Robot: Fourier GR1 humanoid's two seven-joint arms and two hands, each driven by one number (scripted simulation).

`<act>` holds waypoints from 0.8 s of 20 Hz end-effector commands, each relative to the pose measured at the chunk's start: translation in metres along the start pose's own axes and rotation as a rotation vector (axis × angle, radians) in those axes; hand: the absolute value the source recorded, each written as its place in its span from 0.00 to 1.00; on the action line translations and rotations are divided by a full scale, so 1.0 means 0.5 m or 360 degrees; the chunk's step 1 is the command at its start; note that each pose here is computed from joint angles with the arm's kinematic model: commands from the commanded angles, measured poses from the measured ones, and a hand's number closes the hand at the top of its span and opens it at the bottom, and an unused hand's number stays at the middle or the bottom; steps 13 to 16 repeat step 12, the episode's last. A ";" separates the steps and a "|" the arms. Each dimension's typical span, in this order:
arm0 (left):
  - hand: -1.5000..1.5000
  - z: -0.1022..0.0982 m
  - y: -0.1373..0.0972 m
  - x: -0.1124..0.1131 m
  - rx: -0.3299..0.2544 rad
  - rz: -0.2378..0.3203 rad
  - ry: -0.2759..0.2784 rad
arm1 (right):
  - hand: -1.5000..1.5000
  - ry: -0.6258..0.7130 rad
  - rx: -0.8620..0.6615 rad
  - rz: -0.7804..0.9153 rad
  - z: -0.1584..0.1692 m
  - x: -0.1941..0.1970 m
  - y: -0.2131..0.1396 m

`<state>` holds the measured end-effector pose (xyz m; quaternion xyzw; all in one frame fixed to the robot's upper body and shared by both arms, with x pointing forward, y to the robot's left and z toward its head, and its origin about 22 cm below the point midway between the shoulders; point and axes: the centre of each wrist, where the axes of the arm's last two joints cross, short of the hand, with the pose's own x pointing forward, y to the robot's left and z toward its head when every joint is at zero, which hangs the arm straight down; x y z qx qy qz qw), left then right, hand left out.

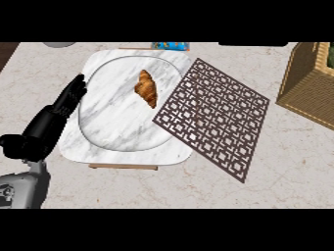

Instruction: Pick the squash from the placemat and place it in the basket

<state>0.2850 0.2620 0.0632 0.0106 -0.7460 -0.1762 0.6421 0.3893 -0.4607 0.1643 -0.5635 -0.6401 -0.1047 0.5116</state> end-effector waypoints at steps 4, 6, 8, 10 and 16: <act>0.50 -0.008 0.021 -0.005 0.0014 0.0013 -0.0001 | 0.00 -0.0039 -0.0043 -0.0294 -0.019 -0.014 -0.031; 0.50 -0.017 0.014 0.020 0.0024 -0.0009 -0.0016 | 0.00 0.0007 -0.0059 -0.0314 -0.051 0.021 -0.054; 0.50 -0.001 0.017 0.001 0.0027 -0.0036 0.0008 | 0.00 0.0134 -0.0100 -0.0412 -0.046 0.044 -0.036; 0.50 -0.004 0.016 -0.026 0.0042 -0.0015 0.0031 | 0.00 0.0230 -0.0106 -0.0507 -0.063 0.012 -0.083; 0.50 0.013 0.005 -0.015 0.0049 -0.0014 0.0035 | 0.00 0.0276 -0.0082 -0.0528 -0.085 -0.011 -0.141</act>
